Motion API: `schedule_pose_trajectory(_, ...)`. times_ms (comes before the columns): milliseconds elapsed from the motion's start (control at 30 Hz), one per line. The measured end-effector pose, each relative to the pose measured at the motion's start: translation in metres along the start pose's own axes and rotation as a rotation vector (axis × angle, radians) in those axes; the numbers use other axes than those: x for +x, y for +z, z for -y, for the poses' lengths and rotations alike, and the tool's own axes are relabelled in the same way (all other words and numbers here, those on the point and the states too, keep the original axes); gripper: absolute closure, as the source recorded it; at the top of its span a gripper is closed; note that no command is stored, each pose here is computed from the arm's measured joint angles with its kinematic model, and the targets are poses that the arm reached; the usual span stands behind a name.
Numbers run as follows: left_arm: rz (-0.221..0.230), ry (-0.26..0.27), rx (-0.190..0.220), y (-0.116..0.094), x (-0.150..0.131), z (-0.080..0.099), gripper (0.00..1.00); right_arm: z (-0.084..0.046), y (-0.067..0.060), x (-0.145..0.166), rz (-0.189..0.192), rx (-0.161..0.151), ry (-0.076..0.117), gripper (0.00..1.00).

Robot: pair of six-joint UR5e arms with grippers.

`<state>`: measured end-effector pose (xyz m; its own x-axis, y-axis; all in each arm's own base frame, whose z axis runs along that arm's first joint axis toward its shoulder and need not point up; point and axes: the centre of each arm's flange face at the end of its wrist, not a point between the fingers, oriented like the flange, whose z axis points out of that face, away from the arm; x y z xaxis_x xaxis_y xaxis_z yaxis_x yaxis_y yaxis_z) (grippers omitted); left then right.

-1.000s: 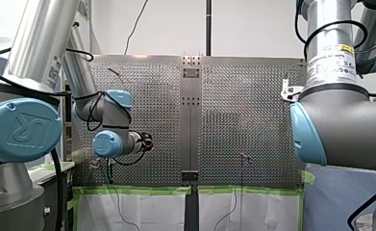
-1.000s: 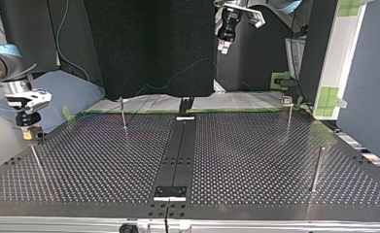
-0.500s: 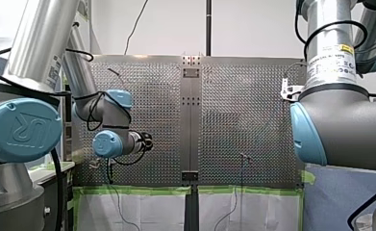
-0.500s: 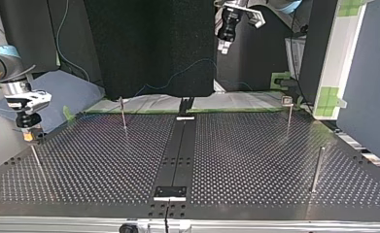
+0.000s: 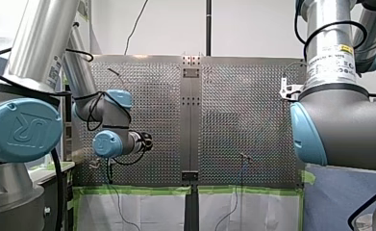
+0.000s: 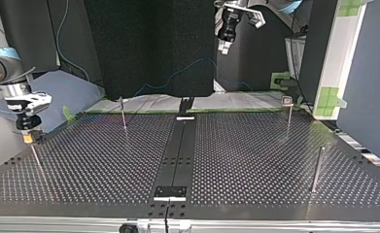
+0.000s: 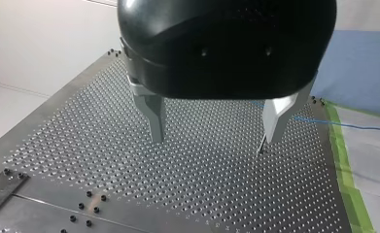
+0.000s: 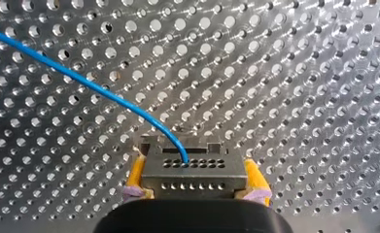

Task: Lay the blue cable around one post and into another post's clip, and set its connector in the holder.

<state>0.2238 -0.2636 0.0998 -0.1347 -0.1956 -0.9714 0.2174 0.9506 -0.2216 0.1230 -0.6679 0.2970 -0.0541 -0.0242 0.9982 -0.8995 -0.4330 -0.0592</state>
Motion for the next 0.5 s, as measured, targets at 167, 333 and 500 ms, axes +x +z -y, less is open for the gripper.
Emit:
schedule_pose_trajectory(167, 0.000, 0.000, -0.001, 0.001, 0.000, -0.001, 0.00, 0.000, 0.003, -0.008, 0.014, 0.007, -0.003, 1.00)
schedule_pose_trajectory(333, 0.000, 0.000, 0.000, 0.001, 0.000, -0.001, 0.00, 0.000, 0.005, -0.013, 0.020, 0.010, -0.011, 1.00)
schedule_pose_trajectory(500, 0.000, -0.001, 0.000, 0.001, 0.000, -0.001, 0.00, 0.001, 0.006, -0.013, 0.014, 0.019, -0.019, 1.00)
